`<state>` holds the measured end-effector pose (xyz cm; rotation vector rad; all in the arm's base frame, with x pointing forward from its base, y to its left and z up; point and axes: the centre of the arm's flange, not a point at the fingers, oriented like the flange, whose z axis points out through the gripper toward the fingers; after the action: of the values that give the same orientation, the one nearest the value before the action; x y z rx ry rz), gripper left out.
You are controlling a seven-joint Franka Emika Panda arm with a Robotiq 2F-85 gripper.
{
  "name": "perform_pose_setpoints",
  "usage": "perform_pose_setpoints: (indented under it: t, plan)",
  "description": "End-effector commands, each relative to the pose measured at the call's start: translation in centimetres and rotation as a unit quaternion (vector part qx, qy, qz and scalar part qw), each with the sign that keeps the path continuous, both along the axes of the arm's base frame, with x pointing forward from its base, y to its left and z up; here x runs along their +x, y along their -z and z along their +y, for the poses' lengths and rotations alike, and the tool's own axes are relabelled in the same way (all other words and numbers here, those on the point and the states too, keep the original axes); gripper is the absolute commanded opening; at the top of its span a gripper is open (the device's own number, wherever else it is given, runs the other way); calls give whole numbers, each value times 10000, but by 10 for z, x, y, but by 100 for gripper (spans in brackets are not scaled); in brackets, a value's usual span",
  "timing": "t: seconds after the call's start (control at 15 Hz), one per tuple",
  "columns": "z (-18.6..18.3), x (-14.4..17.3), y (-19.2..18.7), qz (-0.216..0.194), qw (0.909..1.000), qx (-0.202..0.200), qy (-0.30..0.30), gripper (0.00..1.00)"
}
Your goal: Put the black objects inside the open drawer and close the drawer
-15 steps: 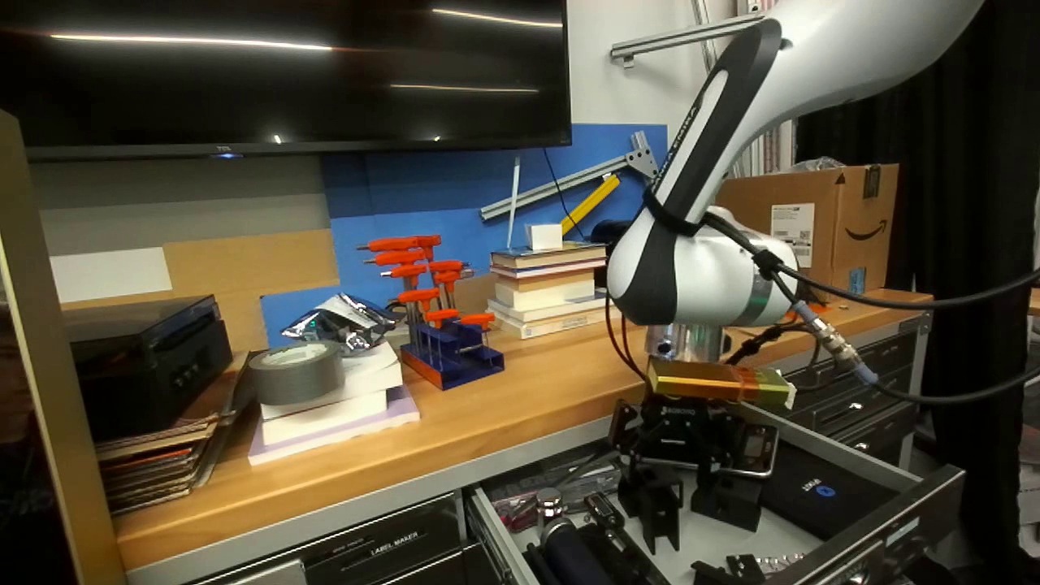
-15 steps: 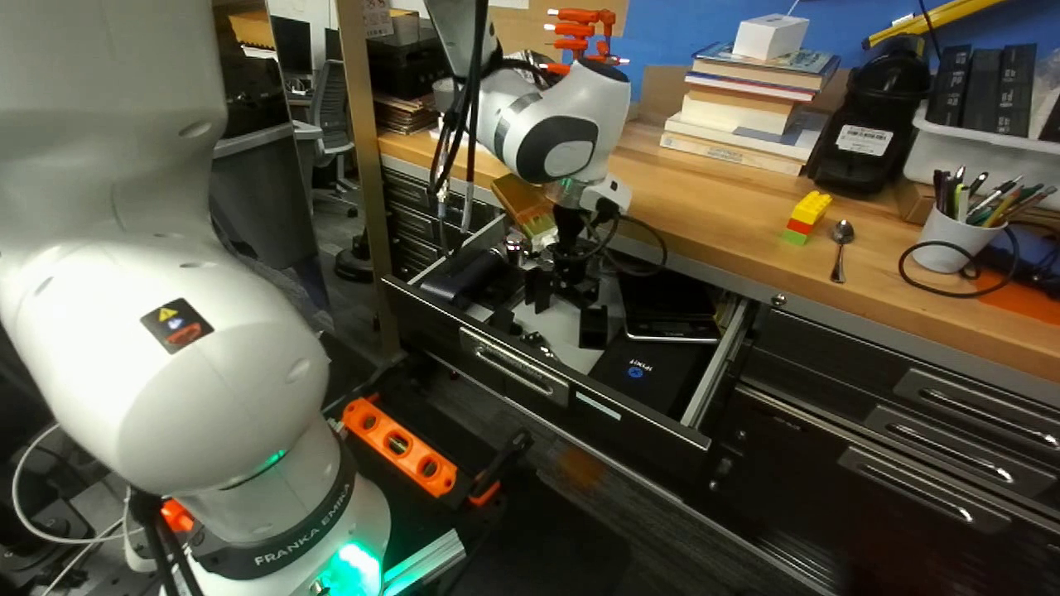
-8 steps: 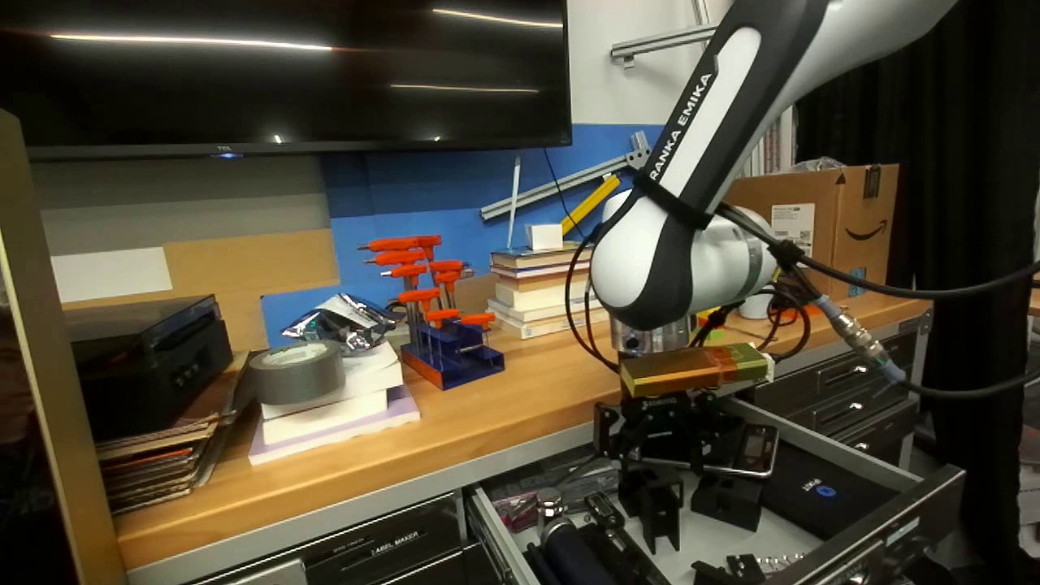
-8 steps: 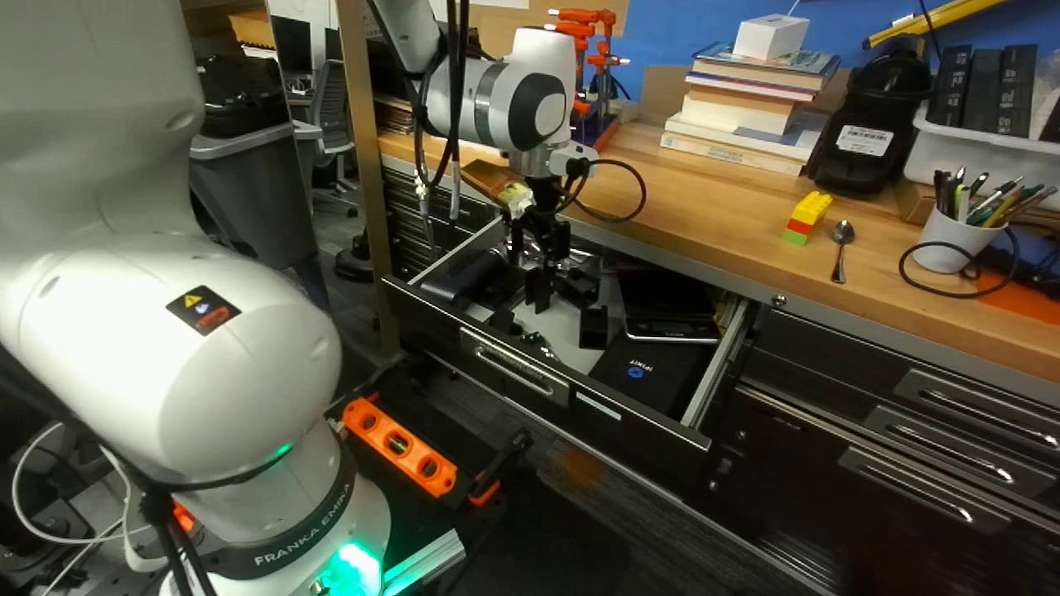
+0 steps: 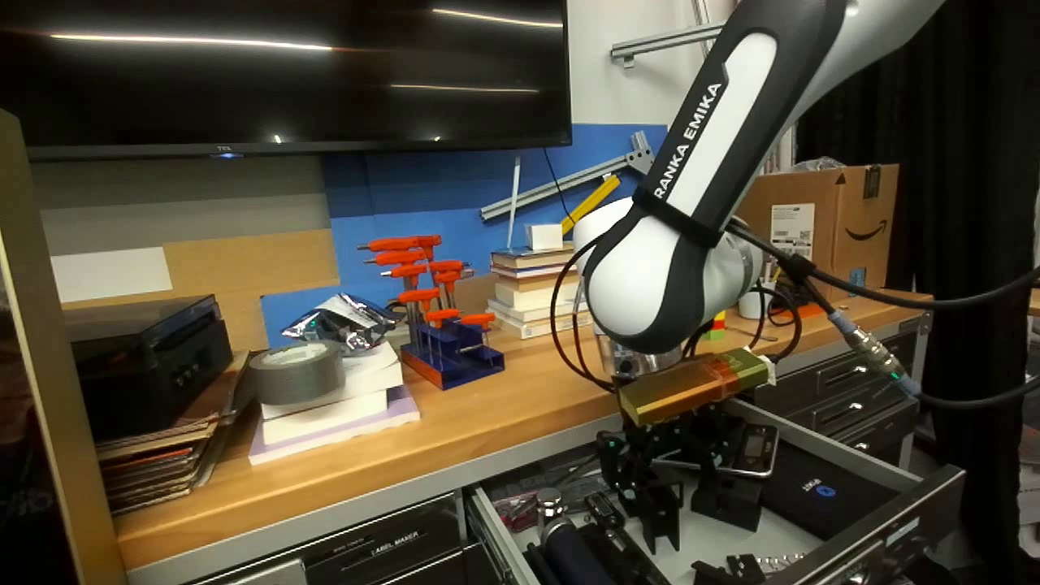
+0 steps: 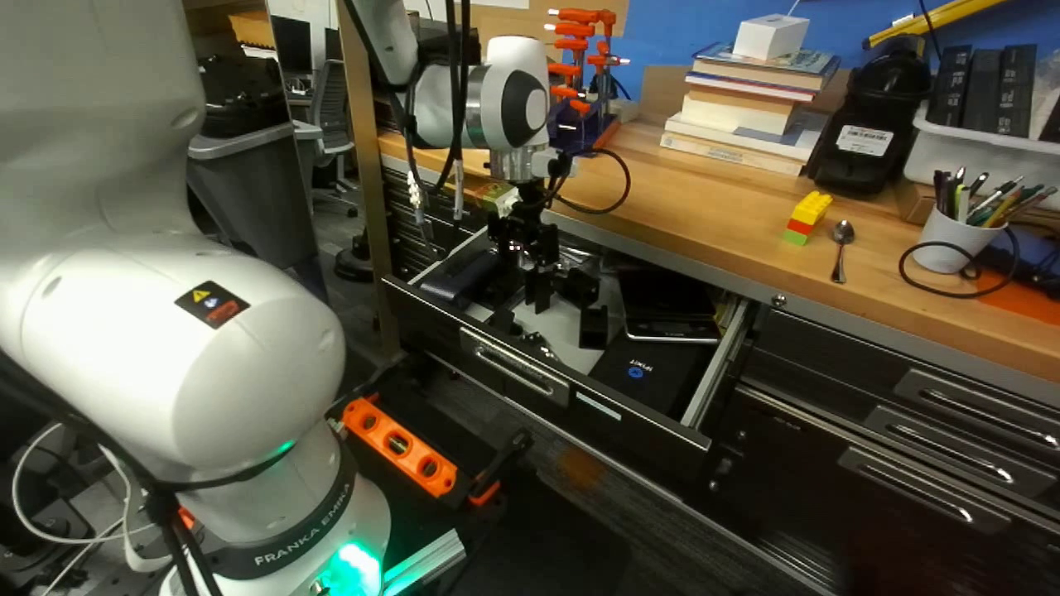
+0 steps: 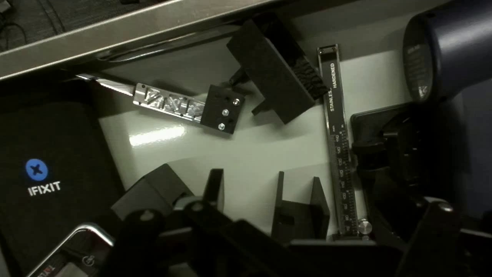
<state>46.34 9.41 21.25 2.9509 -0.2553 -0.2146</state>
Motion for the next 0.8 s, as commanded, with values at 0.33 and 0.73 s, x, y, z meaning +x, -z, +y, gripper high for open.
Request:
perform_pose_setpoints:
  t: [0.33, 0.73]
  plan:
    - [24, 8, 12, -223, 9994, -258, 18, 100]
    - [9, 31, 12, -648, 9951, -667, 334, 100]
